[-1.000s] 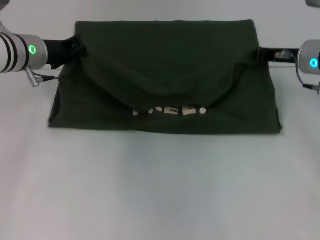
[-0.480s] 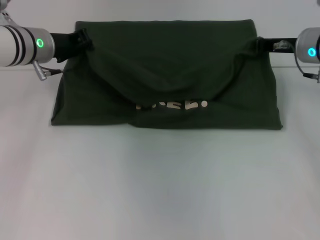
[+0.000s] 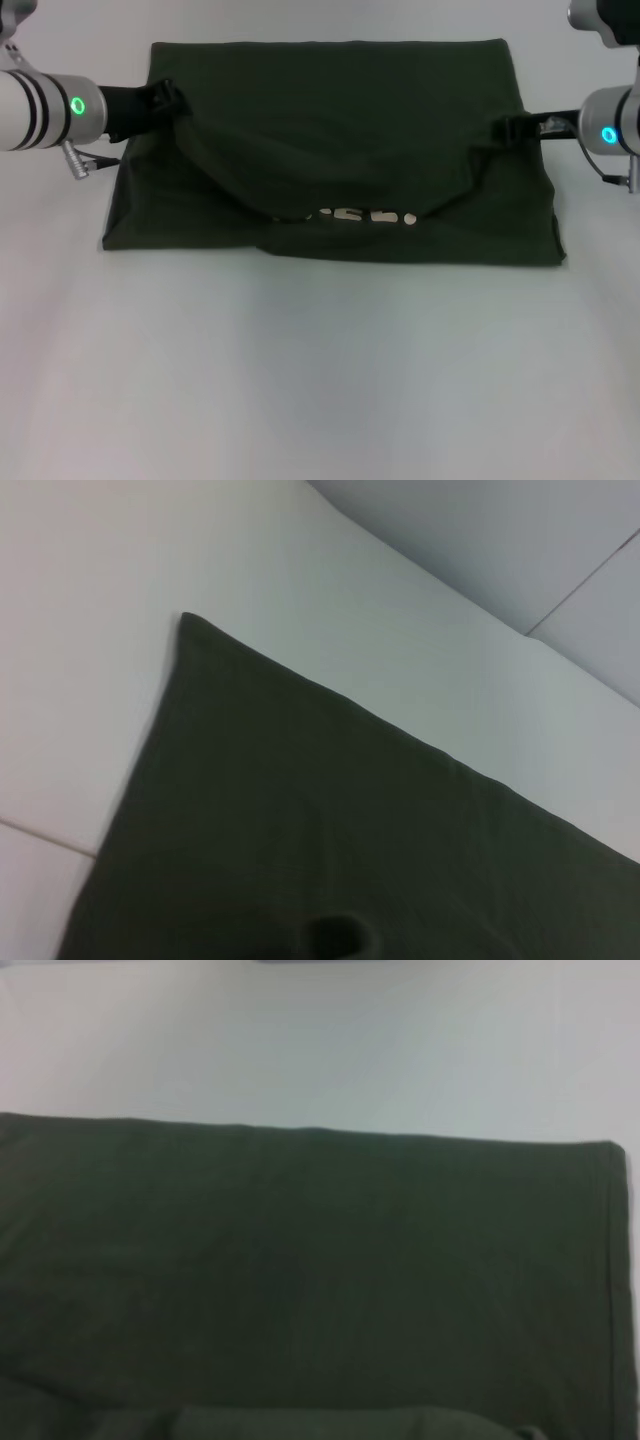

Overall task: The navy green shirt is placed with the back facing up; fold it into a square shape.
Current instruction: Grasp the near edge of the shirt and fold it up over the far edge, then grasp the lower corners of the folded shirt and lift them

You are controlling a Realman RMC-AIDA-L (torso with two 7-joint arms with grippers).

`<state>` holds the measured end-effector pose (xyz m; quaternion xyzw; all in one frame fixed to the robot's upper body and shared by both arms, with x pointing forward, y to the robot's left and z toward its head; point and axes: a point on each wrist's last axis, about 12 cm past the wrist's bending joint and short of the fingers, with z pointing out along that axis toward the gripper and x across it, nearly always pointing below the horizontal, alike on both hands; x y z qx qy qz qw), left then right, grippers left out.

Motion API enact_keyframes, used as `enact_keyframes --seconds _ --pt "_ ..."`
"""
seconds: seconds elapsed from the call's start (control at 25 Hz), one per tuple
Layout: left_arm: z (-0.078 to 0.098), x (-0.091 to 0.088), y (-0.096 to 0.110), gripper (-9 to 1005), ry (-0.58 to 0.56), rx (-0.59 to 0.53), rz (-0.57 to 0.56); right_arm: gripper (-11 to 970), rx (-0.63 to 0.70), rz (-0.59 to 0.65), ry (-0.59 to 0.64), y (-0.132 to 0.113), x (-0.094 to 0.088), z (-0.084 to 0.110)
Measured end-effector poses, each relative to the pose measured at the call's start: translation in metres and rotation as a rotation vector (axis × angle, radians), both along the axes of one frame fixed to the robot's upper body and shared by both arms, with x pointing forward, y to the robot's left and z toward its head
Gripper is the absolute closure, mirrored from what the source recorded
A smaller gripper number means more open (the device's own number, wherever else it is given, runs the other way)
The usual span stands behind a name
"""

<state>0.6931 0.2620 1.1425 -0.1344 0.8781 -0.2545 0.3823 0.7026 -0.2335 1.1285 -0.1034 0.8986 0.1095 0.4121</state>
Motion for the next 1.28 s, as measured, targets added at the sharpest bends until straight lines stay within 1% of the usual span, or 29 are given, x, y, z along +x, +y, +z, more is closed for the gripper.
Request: enact_keyframes --seconds 0.08,0.2,0.28,0.4,0.52,0.64,0.68,0.76,0.84,0.92,1.0,1.12,1.28 --pt "0.001 0.0 0.001 815 0.006 -0.006 -0.006 861 0.01 0.008 0.01 -0.003 -0.001 0.002" --pt "0.005 -0.003 0.002 705 0.018 -0.025 -0.034 729 0.054 0.034 0.033 -0.01 -0.004 0.011" --pt "0.007 -0.008 0.007 632 0.013 -0.054 -0.036 641 0.107 0.039 0.04 -0.018 -0.007 0.018" --pt "0.008 -0.022 0.018 541 -0.019 -0.105 -0.015 389 0.227 0.024 0.049 -0.035 -0.017 0.026" --pt "0.003 -0.034 0.032 459 -0.03 -0.133 0.008 380 0.359 0.011 0.069 -0.054 -0.03 0.027" --pt "-0.011 -0.046 0.045 459 -0.009 -0.136 -0.004 376 0.453 0.013 0.094 -0.068 -0.044 0.023" --pt "-0.016 -0.05 0.048 458 -0.007 -0.12 -0.02 377 0.483 0.013 0.103 -0.072 -0.049 0.02" --pt "-0.026 -0.056 0.056 458 -0.022 -0.047 -0.077 381 0.521 0.014 0.114 -0.077 -0.056 0.016" --pt "-0.03 -0.058 0.06 458 -0.038 0.007 -0.113 384 0.557 0.021 0.12 -0.08 -0.065 0.011" --pt "-0.035 -0.06 0.064 457 -0.042 0.055 -0.131 387 0.565 0.025 0.121 -0.08 -0.066 0.01" --pt "-0.04 -0.061 0.069 457 -0.032 0.086 -0.12 390 0.574 0.028 0.125 -0.08 -0.068 0.008" --pt "-0.046 -0.061 0.073 457 -0.007 0.089 -0.099 395 0.579 0.031 0.127 -0.078 -0.069 0.007" --pt "-0.055 -0.06 0.069 458 0.035 0.066 -0.081 402 0.583 0.039 0.126 -0.074 -0.068 0.008"
